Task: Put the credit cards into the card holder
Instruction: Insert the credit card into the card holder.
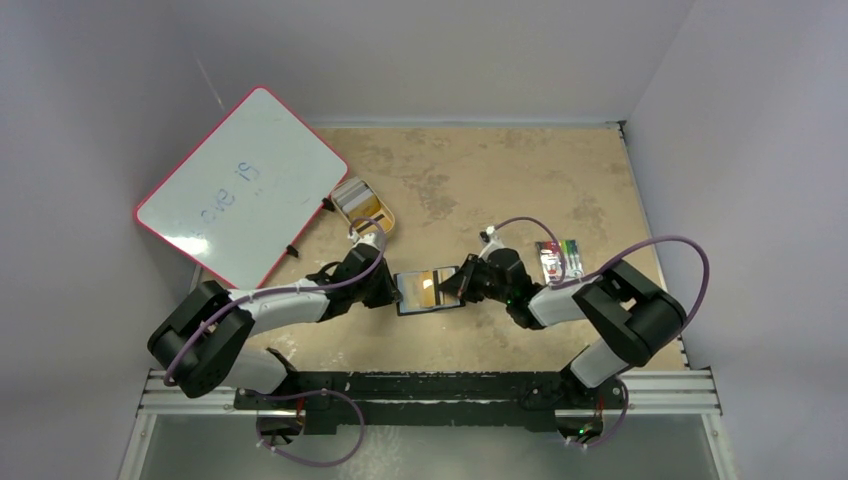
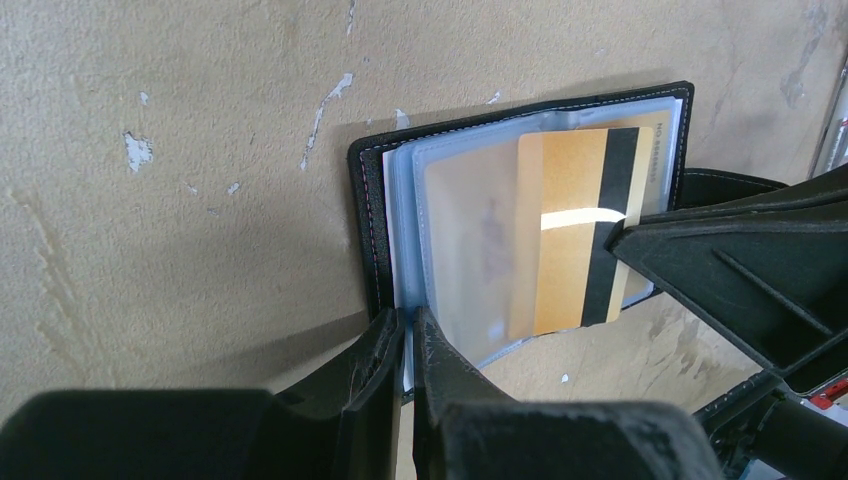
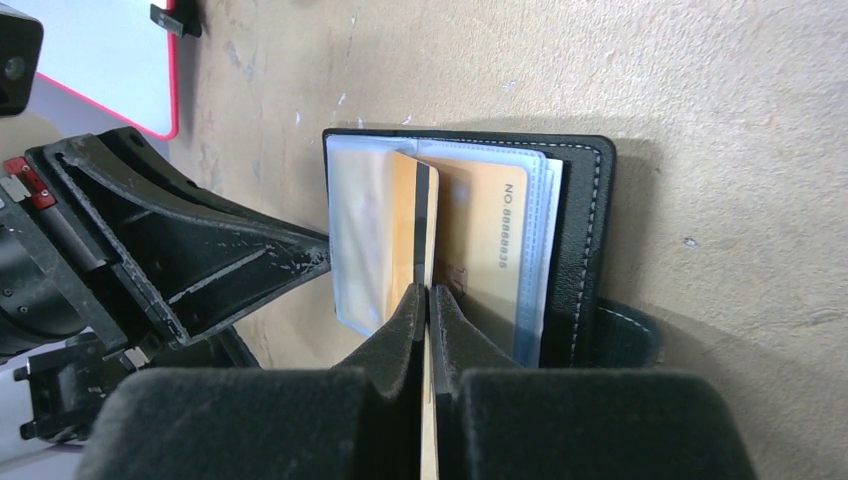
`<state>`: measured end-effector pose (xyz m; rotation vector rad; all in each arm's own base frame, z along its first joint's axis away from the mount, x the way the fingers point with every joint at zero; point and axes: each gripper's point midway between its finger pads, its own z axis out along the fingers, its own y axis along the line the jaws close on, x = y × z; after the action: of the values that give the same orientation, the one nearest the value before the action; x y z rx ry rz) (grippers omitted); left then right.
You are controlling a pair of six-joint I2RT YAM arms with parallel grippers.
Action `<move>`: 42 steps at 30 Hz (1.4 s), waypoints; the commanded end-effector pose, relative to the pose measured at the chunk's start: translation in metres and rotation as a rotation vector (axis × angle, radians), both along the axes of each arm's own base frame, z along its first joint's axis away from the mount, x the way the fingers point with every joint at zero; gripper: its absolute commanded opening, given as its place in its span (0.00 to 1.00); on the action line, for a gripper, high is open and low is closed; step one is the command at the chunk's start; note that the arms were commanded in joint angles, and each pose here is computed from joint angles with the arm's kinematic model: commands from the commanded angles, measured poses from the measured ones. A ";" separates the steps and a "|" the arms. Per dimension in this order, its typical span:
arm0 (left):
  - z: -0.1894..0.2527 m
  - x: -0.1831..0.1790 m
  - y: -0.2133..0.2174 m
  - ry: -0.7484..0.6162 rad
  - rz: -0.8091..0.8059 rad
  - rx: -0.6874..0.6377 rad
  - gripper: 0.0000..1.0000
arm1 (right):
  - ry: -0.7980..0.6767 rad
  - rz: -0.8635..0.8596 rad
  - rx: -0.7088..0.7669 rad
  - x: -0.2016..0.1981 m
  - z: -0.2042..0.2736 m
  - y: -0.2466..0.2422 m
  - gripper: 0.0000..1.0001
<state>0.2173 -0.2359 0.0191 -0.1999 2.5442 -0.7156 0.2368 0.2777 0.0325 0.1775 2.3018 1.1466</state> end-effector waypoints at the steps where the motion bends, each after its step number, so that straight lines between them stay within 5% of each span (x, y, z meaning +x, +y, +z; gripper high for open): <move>1: -0.007 -0.010 0.002 0.027 -0.014 0.021 0.08 | 0.004 0.052 -0.002 -0.006 0.002 0.017 0.00; 13: -0.003 -0.005 0.000 0.011 -0.026 0.036 0.08 | 0.028 0.100 -0.043 -0.012 -0.002 0.029 0.00; 20: 0.007 0.002 0.001 -0.014 -0.031 0.059 0.08 | 0.018 0.084 -0.173 -0.005 0.008 0.020 0.25; 29: 0.012 0.003 -0.003 -0.021 -0.029 0.041 0.08 | 0.023 0.064 -0.190 -0.006 0.021 0.014 0.40; 42: 0.012 0.002 -0.009 -0.013 -0.028 -0.003 0.08 | 0.055 0.114 -0.158 -0.013 0.007 0.038 0.41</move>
<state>0.2132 -0.2347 0.0206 -0.1577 2.5816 -0.6674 0.2230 0.2973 0.0325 0.0446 2.4885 0.9677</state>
